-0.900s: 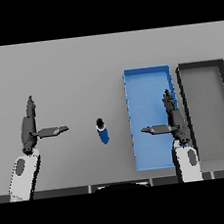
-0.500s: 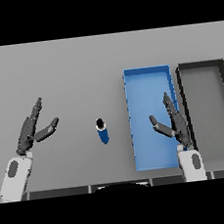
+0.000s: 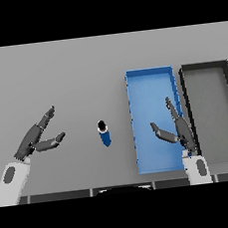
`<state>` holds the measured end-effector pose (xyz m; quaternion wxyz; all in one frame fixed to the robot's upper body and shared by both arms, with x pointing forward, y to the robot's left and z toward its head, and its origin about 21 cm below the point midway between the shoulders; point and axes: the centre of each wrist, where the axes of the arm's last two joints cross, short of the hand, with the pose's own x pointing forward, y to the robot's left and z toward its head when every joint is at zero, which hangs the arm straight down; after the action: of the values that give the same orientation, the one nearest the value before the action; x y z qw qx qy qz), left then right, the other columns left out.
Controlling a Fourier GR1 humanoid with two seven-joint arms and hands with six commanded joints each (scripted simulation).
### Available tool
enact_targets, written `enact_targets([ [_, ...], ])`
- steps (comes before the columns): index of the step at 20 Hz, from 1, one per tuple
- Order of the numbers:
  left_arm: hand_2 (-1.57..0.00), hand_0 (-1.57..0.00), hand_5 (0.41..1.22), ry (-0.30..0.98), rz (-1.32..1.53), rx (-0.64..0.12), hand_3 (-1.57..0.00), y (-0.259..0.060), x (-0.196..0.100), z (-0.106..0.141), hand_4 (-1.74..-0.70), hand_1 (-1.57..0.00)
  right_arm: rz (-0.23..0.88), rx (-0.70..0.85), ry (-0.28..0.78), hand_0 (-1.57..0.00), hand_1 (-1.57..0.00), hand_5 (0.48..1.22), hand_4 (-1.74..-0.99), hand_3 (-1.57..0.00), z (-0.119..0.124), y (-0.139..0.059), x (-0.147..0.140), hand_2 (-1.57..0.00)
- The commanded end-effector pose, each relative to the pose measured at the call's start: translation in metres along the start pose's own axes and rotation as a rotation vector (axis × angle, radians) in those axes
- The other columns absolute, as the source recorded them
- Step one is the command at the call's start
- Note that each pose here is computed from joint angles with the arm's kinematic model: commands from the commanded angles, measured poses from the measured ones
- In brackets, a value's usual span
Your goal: Pick up the blue pipe and place it into the blue bin.
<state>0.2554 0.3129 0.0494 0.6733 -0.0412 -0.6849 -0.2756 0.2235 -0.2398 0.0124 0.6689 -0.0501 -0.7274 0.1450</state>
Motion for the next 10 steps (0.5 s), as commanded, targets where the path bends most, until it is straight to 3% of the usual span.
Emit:
enact_targets([
  [1, 0.0, 0.0, 0.567, -0.004, -0.002, -0.049, 0.0, -0.007, 0.003, 0.003, -1.1, 0.0, 0.005, 0.003, -0.003, 0.0, 0.0, 0.605, -1.193, 0.0, -0.002, -0.001, 0.001, 0.0],
  [6, 0.0, 0.0, 0.497, 0.003, 0.028, -0.222, 0.0, -0.046, 0.006, 0.002, -1.16, 0.0, 0.011, 0.019, -0.012, 0.0, 0.0, 0.612, -1.208, 0.0, 0.003, 0.004, 0.0, 0.0],
  [10, 0.0, 0.0, 0.469, -0.011, -0.013, -0.262, 0.0, -0.075, 0.005, -0.009, -1.18, 0.0, -0.001, 0.009, -0.017, 0.0, 0.0, 0.618, -1.221, 0.0, 0.007, 0.006, 0.004, 0.0],
])
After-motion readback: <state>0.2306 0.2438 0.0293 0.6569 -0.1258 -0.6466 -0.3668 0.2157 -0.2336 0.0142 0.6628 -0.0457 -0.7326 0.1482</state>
